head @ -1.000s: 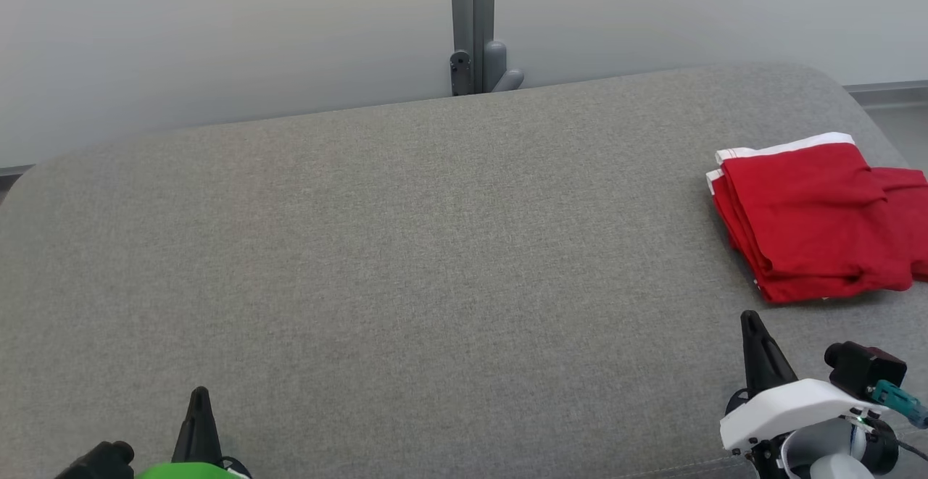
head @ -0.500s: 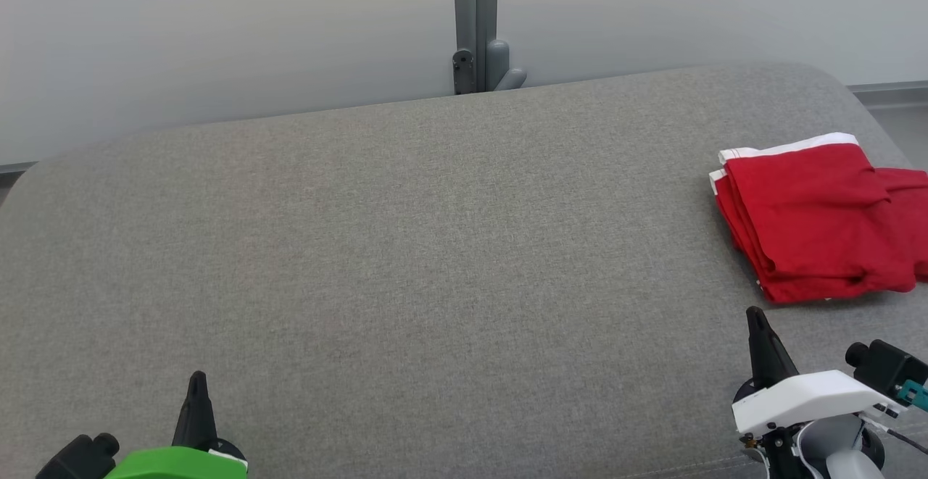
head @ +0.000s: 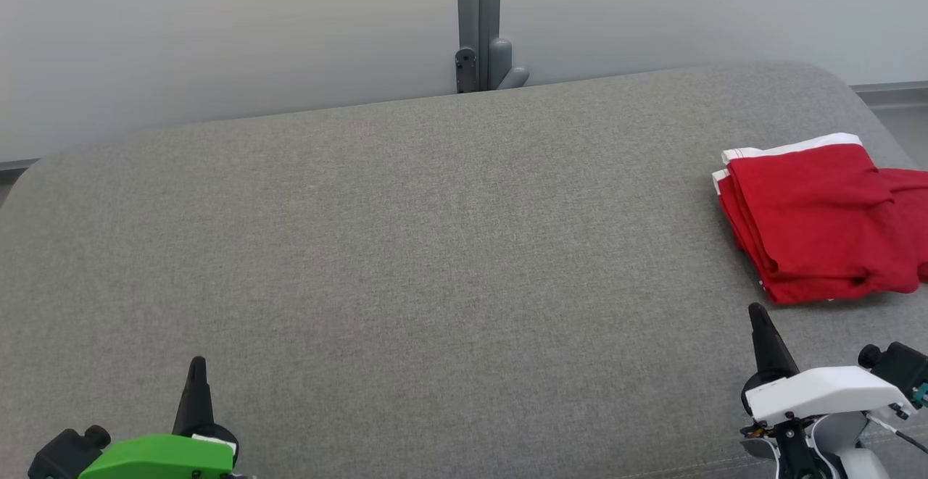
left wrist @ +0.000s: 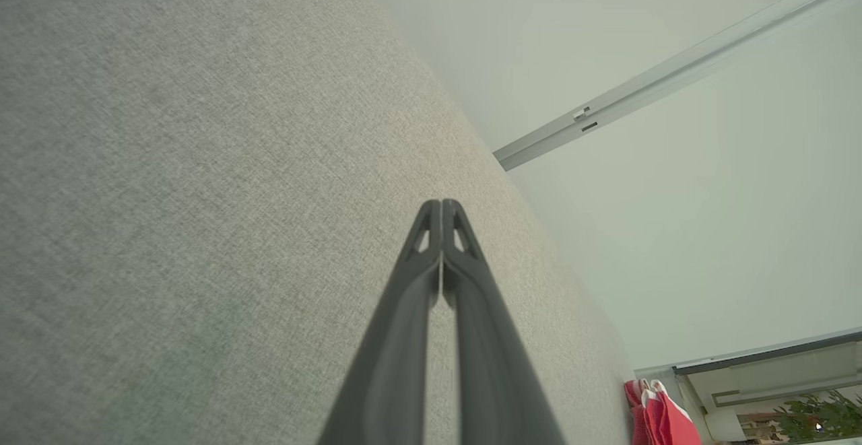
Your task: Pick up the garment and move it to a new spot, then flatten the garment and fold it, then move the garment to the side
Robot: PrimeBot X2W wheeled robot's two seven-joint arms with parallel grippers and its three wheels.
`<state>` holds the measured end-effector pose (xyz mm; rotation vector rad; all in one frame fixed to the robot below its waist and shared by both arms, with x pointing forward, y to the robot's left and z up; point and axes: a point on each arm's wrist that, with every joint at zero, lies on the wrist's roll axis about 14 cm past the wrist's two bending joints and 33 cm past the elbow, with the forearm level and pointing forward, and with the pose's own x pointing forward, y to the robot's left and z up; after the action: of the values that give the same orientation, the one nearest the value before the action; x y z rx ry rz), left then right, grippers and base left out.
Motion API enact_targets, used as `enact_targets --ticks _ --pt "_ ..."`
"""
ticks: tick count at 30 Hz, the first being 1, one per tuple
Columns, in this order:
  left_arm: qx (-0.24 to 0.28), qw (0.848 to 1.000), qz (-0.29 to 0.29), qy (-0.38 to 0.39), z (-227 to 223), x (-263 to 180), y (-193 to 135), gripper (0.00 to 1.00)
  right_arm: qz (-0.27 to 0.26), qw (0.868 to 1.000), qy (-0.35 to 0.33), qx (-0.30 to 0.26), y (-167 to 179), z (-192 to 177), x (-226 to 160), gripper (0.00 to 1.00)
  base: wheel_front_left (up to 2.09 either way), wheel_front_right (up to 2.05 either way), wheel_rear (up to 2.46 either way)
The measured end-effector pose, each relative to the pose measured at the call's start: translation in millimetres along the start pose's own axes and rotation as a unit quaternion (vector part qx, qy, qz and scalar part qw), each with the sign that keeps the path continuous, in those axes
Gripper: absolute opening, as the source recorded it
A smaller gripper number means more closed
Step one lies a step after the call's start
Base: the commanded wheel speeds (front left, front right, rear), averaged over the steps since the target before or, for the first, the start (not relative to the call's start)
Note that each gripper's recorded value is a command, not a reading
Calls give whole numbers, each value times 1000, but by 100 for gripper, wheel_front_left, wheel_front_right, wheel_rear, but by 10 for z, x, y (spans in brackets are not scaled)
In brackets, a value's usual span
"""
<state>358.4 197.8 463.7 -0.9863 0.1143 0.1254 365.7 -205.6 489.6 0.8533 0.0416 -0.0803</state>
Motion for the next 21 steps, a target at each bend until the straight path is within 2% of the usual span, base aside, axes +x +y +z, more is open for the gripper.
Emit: enact_targets --ticks 21 --pt "-108 994 -22 0 77 61 -134 0 8 992 2 130 55 37 51 0 0 0 0"
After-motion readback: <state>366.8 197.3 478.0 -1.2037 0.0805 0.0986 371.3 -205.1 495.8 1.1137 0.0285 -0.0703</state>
